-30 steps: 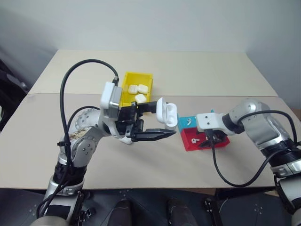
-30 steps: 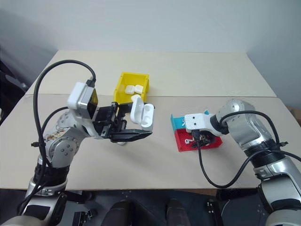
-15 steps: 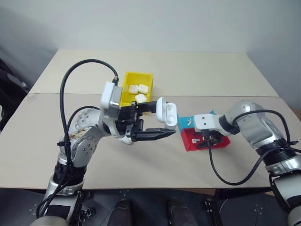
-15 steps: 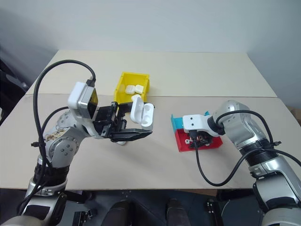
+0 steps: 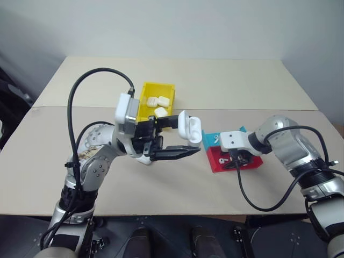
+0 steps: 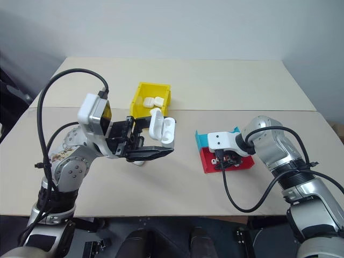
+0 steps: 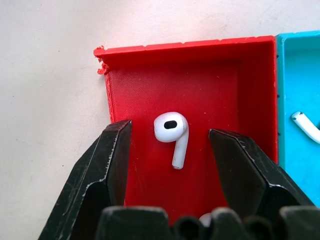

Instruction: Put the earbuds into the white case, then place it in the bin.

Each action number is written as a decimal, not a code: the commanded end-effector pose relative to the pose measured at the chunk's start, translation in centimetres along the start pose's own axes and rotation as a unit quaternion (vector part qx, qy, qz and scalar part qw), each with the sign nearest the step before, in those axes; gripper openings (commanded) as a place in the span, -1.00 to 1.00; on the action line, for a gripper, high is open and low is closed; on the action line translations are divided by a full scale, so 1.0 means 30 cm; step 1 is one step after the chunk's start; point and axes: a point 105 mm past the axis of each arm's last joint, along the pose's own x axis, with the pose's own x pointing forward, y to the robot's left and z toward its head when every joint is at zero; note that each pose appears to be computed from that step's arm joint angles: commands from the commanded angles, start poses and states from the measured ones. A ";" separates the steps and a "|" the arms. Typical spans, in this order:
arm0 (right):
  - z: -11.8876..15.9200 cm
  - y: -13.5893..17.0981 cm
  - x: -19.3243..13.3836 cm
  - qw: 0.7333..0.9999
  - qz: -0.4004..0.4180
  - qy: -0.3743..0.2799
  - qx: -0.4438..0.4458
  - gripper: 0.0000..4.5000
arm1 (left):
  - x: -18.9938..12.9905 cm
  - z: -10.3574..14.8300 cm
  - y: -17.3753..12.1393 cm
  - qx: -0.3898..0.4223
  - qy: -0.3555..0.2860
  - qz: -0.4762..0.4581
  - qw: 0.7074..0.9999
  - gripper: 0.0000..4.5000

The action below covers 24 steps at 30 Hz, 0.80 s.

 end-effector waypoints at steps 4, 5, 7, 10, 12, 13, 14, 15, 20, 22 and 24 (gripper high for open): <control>0.010 -0.005 -0.015 1.000 0.000 0.006 -0.022 -0.54 | 0.003 0.033 -0.017 0.020 -0.007 -0.004 1.000 0.24; 0.009 -0.004 -0.014 1.000 0.001 0.006 -0.022 -0.67 | 0.003 0.033 -0.017 0.020 -0.007 -0.004 1.000 0.24; 0.010 -0.004 -0.012 1.000 -0.001 0.005 -0.020 -0.71 | 0.003 0.033 -0.017 0.020 -0.007 -0.004 1.000 0.24; 0.016 -0.006 -0.016 1.000 -0.006 -0.005 -0.012 -0.71 | 0.002 0.033 -0.017 0.020 -0.006 -0.004 1.000 0.24; 0.021 -0.013 -0.035 1.000 -0.022 -0.017 0.000 -0.71 | 0.003 0.033 -0.014 0.018 -0.007 -0.004 1.000 0.24; 0.029 -0.020 -0.053 0.999 -0.036 -0.028 0.008 -0.71 | 0.003 0.033 -0.012 0.018 -0.007 -0.004 1.000 0.24; 0.040 -0.024 -0.075 0.998 -0.049 -0.043 0.018 -0.71 | 0.003 0.033 -0.010 0.018 -0.007 -0.004 1.000 0.24; 0.055 -0.026 -0.097 0.996 -0.061 -0.060 0.029 -0.71 | 0.002 0.034 -0.008 0.017 -0.007 -0.004 1.000 0.24; 0.155 0.000 -0.246 0.969 -0.118 -0.199 0.087 -0.71 | -0.007 0.041 0.008 0.014 -0.010 -0.003 1.000 0.24; 0.198 0.018 -0.310 0.945 -0.153 -0.275 0.093 -0.71 | -0.009 0.043 0.017 0.012 -0.010 -0.005 1.000 0.24; 0.224 0.034 -0.360 0.920 -0.180 -0.332 0.103 -0.71 | -0.009 0.044 0.024 0.010 -0.012 -0.010 1.000 0.24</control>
